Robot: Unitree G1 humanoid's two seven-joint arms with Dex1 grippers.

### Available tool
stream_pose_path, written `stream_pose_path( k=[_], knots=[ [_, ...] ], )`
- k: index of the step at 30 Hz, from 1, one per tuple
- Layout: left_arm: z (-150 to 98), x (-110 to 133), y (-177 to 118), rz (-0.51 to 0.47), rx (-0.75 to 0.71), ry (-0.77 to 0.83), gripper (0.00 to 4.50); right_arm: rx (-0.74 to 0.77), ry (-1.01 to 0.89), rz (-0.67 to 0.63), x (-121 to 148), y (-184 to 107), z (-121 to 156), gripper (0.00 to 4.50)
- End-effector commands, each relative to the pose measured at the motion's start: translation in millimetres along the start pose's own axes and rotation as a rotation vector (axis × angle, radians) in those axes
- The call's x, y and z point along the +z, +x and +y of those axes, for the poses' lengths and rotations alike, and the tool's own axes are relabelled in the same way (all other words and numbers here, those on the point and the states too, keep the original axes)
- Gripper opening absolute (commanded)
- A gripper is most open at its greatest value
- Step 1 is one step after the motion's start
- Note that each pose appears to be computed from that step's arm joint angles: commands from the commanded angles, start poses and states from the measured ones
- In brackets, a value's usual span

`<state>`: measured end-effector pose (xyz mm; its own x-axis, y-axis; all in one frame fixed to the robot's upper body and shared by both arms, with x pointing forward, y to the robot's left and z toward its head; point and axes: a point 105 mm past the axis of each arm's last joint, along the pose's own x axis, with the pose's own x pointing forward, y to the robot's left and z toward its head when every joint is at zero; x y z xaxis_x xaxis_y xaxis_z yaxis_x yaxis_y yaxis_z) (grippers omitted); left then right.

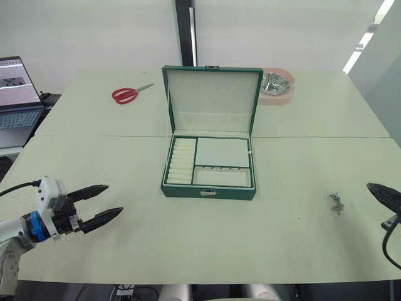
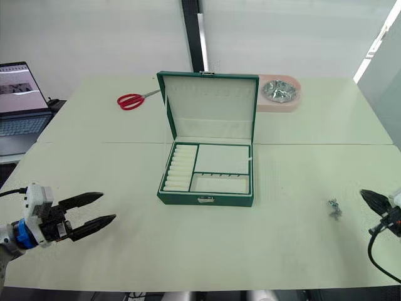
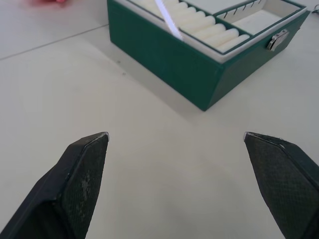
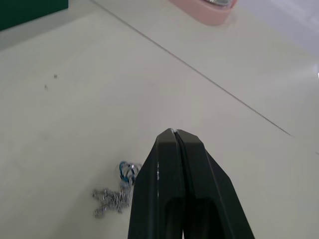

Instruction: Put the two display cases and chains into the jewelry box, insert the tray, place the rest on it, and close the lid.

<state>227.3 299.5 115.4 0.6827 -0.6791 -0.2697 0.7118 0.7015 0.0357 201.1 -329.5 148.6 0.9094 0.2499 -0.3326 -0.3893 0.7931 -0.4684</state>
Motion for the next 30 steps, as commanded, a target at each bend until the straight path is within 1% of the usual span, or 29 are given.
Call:
stream_pose_path(
  k=[1, 2, 5, 9, 11, 12, 13, 15, 18, 21, 25, 27, 30],
  knots=[
    [11.5, 9.5, -15.8, -0.021, 0.106, 0.056, 4.5, 0.006, -0.099, 0.095, -25.4, -22.6, -9.8, 0.01],
    [11.7, 9.2, -16.7, -0.02, 0.115, 0.055, 4.5, 0.011, -0.108, 0.104, -29.1, -24.5, -9.9, 0.01],
    [10.7, 8.0, -21.4, 0.0, 0.152, 0.064, 4.5, 0.021, -0.065, 0.105, -33.3, -27.1, -8.2, 0.58],
    [13.4, 5.9, -26.7, 0.018, 0.203, 0.072, 4.5, 0.041, -0.028, 0.11, -34.7, -28.7, -6.5, 1.56],
    [13.5, 5.7, -27.0, 0.022, 0.21, 0.072, 4.5, 0.044, -0.018, 0.118, -36.1, -29.1, -7.0, 2.2],
    [13.0, 5.5, -27.1, 0.027, 0.209, 0.075, 4.5, 0.049, -0.022, 0.124, -37.3, -29.5, -6.6, 2.4],
    [12.7, 5.4, -27.2, 0.032, 0.207, 0.079, 4.5, 0.053, -0.021, 0.129, -38.5, -29.9, -5.9, 2.77],
    [11.7, 5.5, -26.8, 0.039, 0.203, 0.083, 4.5, 0.056, -0.016, 0.136, -41.0, -31.1, -4.5, 3.29],
    [6.0, 8.5, -21.7, 0.052, 0.18, 0.103, 4.5, 0.053, -0.006, 0.147, -45.5, -33.6, -3.6, 4.39],
    [-1.6, 12.6, -14.5, 0.068, 0.136, 0.107, 4.5, 0.05, 0.006, 0.158, -49.6, -35.9, -3.6, 4.45],
    [-12.8, 27.6, -1.5, 0.063, 0.07, 0.118, 4.5, 0.046, 0.014, 0.158, -51.0, -36.6, -3.7, 4.45],
    [-23.3, 35.4, 7.6, 0.068, 0.004, 0.143, 4.5, 0.046, 0.014, 0.158, -51.2, -36.8, -3.3, 4.45],
    [-43.2, 52.5, 27.6, 0.038, -0.11, 0.174, 4.5, 0.041, 0.013, 0.155, -50.5, -37.6, -3.2, 4.45]
  ],
)
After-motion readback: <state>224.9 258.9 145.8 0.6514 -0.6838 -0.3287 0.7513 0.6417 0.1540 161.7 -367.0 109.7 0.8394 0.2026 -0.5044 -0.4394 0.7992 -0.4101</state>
